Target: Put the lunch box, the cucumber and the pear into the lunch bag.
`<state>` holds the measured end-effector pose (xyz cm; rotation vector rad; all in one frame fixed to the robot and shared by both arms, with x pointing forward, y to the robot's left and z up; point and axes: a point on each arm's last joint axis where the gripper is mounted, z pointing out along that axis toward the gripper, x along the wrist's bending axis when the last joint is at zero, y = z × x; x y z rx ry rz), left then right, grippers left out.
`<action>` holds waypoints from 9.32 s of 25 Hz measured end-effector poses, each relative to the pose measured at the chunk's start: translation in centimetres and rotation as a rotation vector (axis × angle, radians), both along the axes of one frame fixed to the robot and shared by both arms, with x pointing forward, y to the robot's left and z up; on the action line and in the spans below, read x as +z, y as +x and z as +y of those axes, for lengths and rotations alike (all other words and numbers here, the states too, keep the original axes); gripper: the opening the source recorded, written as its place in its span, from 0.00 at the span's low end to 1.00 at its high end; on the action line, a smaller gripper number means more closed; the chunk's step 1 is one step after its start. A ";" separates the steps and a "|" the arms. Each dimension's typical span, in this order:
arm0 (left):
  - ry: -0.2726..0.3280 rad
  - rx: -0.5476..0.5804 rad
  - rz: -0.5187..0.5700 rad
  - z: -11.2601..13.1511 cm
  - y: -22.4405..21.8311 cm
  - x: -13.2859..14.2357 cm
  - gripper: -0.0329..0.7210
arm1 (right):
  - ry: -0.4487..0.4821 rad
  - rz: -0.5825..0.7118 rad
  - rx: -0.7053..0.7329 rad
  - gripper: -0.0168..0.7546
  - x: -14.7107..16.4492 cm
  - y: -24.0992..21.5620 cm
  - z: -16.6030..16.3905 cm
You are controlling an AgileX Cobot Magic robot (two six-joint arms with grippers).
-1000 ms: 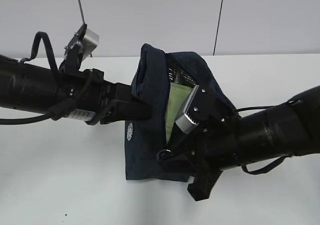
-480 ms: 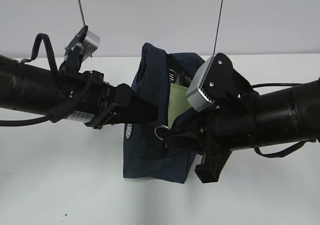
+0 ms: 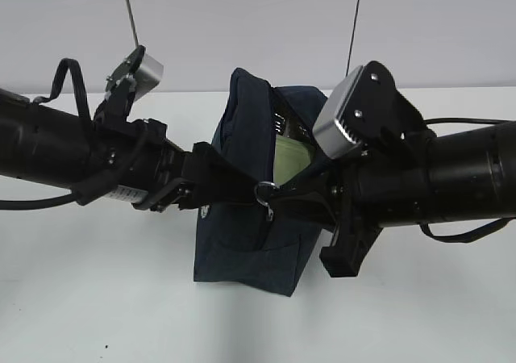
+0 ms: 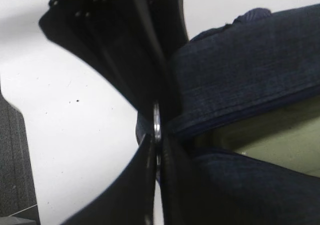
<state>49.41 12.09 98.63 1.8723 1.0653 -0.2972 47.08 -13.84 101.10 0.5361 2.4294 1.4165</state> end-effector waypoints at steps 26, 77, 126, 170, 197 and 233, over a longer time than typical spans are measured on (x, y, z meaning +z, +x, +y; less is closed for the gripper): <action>0.059 -0.064 0.000 -0.2 -0.3 -1.0 0.72 | 0.086 -0.081 -0.052 0.03 2.5 -0.5 -0.4; 0.136 0.012 -0.042 -1.7 -1.1 -2.0 0.04 | 0.113 -0.098 -0.103 0.03 4.5 2.9 0.9; 0.095 0.063 -0.078 -1.3 -1.4 -0.3 0.13 | 0.027 -0.087 -0.189 0.03 4.2 2.9 -0.2; -0.010 0.150 -0.091 0.7 -0.8 2.3 0.57 | 0.006 -0.130 -0.222 0.03 4.7 3.4 -0.3; -0.089 0.167 -0.075 0.1 0.0 1.5 0.04 | 0.017 -0.127 -0.224 0.03 4.6 4.5 0.2; -0.160 0.089 -0.079 -0.3 -0.5 2.1 0.03 | -0.024 -0.197 -0.278 0.03 5.3 5.3 -0.2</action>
